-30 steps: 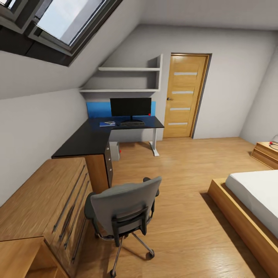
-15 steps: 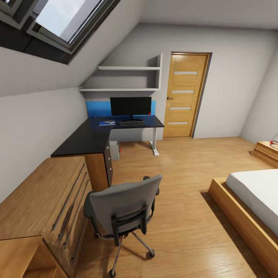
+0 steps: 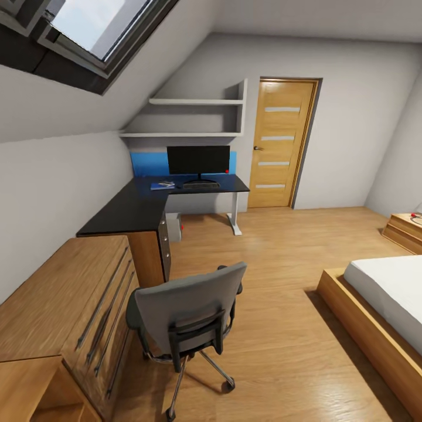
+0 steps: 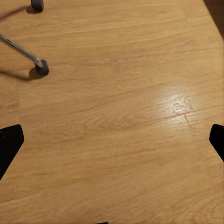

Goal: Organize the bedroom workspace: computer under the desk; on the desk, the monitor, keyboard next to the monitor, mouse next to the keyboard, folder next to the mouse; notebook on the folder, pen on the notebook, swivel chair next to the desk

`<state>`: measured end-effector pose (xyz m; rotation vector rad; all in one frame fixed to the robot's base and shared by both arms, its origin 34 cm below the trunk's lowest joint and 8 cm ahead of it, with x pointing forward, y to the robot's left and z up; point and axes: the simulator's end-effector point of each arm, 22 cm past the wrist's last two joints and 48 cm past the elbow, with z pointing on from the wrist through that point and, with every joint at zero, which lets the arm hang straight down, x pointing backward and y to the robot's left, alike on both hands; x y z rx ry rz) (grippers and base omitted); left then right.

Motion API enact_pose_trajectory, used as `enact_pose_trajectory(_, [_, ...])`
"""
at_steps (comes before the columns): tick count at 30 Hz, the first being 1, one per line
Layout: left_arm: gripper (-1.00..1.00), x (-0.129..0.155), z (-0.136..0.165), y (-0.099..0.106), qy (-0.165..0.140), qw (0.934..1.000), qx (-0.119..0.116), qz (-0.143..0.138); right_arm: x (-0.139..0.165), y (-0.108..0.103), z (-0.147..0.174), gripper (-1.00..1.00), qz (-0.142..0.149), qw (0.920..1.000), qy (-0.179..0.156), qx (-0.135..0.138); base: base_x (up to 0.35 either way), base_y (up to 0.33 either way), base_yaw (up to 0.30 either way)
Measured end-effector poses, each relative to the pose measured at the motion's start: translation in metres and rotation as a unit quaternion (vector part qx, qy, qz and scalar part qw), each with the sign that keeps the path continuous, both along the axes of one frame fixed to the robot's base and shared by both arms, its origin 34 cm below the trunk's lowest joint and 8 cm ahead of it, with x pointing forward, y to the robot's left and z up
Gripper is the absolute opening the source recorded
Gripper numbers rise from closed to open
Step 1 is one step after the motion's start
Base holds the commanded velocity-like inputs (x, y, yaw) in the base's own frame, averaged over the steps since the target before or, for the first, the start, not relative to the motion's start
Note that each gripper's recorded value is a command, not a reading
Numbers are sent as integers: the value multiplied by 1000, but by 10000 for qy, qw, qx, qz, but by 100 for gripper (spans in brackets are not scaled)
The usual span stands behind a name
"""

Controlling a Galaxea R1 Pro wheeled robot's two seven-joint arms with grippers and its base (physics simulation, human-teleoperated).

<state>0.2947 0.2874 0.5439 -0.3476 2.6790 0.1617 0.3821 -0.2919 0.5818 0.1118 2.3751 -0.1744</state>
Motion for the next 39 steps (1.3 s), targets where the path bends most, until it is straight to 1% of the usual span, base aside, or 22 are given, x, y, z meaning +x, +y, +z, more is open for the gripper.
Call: enact_pose_trajectory(39, [100,3,-58,-1,-18,10000,-11,-14,4,-1,-57,100,-3,10000,-33,-9,0,0,0])
